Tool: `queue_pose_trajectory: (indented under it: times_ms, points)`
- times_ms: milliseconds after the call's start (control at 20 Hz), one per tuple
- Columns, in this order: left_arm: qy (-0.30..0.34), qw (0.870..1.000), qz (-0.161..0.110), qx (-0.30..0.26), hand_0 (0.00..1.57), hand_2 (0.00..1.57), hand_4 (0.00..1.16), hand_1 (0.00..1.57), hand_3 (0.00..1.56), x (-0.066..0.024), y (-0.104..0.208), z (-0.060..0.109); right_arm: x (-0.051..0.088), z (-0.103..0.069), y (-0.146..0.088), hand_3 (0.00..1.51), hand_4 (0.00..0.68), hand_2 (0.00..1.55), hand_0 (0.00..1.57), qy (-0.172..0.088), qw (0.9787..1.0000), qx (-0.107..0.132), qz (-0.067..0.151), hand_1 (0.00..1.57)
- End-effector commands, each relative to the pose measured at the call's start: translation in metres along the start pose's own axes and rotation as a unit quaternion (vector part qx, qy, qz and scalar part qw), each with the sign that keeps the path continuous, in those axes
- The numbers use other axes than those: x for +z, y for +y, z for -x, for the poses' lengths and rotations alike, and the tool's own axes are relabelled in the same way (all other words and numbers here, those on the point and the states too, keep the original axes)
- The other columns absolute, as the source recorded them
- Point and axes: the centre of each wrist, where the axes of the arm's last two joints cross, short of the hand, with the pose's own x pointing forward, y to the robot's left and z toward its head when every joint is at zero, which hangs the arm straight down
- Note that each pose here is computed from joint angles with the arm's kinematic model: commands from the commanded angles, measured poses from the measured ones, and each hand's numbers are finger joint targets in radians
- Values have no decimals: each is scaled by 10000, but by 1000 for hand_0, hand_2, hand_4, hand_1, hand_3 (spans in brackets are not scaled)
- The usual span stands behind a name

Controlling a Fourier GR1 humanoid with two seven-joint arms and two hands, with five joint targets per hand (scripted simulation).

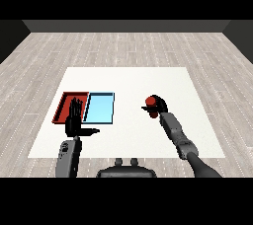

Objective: Pick the red can and put it in the red box

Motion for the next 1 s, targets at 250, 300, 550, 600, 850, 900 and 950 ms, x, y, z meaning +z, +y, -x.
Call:
queue_pose_trajectory:
  times_ms: [250,300,550,600,850,900,950]
  points:
    - [22,9999,106,91,0,0,0,0,0,120,58,-52,-120,-274,-6,1388,581,1469,1539,-596,9981,118,43,1539]
    - [-47,9999,80,57,0,0,0,0,0,-85,128,-159,-198,-343,110,1381,586,1468,1544,-690,9975,-64,144,1544]
    - [11,9999,137,-10,0,0,0,0,0,140,5,-113,-148,-504,-196,1381,582,1459,1543,-1113,9936,-82,159,1543]
    - [14,10000,84,-13,0,0,0,0,0,-173,75,146,-96,-517,-188,1380,583,1458,1539,-1102,9939,-45,101,1539]
    - [28,9990,455,34,0,0,0,0,0,-54,-113,-155,57,-870,-246,1398,623,1469,1538,-1731,9848,-165,3,1538]
    - [54,9989,472,42,0,0,0,0,0,-140,-166,-29,12,-1003,-398,1398,623,1469,1538,-1723,9847,-231,122,1538]
    - [19,9978,634,186,0,0,0,0,0,-114,-193,-127,50,-1052,-422,1408,641,1469,1514,-2009,9790,-327,124,1514]
